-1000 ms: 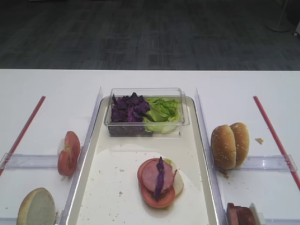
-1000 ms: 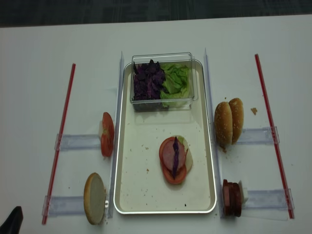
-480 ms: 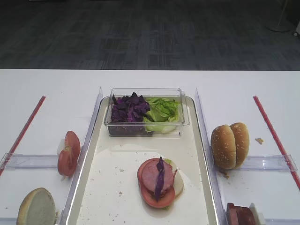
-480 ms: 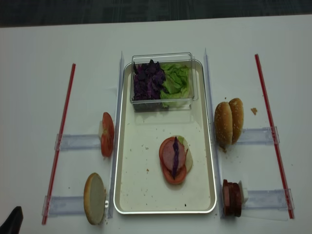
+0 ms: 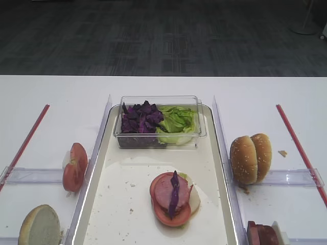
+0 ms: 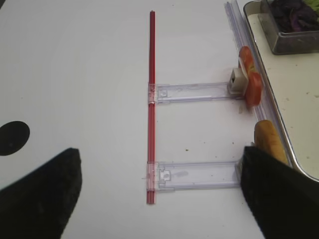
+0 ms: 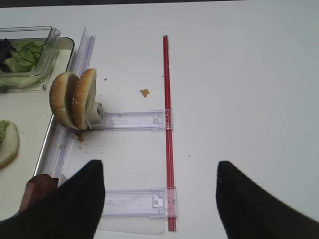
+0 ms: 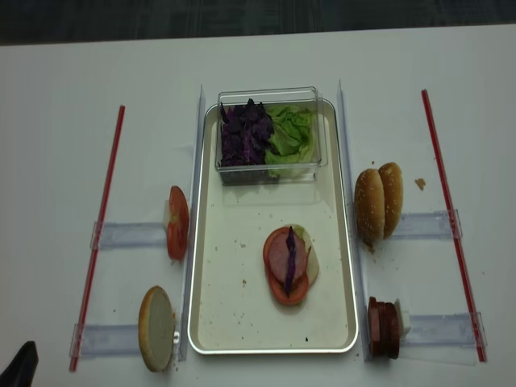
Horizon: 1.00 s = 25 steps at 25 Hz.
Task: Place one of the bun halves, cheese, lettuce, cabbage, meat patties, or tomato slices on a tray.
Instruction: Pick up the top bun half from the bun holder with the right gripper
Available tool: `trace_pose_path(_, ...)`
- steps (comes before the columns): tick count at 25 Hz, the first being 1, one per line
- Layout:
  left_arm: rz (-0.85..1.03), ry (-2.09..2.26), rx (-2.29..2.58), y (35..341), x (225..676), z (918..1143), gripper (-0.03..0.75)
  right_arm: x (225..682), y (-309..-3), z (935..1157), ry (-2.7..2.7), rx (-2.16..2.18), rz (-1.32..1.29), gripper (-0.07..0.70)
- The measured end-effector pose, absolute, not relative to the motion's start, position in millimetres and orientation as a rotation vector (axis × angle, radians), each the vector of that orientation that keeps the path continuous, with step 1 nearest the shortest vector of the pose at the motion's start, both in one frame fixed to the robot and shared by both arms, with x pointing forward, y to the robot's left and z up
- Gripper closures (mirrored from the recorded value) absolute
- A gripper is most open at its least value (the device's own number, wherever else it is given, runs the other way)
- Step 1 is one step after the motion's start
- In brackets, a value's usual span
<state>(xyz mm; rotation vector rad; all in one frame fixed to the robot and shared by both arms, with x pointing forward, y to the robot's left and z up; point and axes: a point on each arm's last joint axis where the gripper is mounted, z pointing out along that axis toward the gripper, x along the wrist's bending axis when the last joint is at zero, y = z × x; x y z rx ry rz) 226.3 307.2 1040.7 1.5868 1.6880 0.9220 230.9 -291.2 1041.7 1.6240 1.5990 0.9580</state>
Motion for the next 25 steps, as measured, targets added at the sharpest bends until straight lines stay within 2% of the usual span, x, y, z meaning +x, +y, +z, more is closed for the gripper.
trace_pose_path(25, 0.922, 1.688, 1.587, 307, 226, 1041, 0.118, 299, -292, 1036, 1.856, 1.948, 0.705, 0.125)
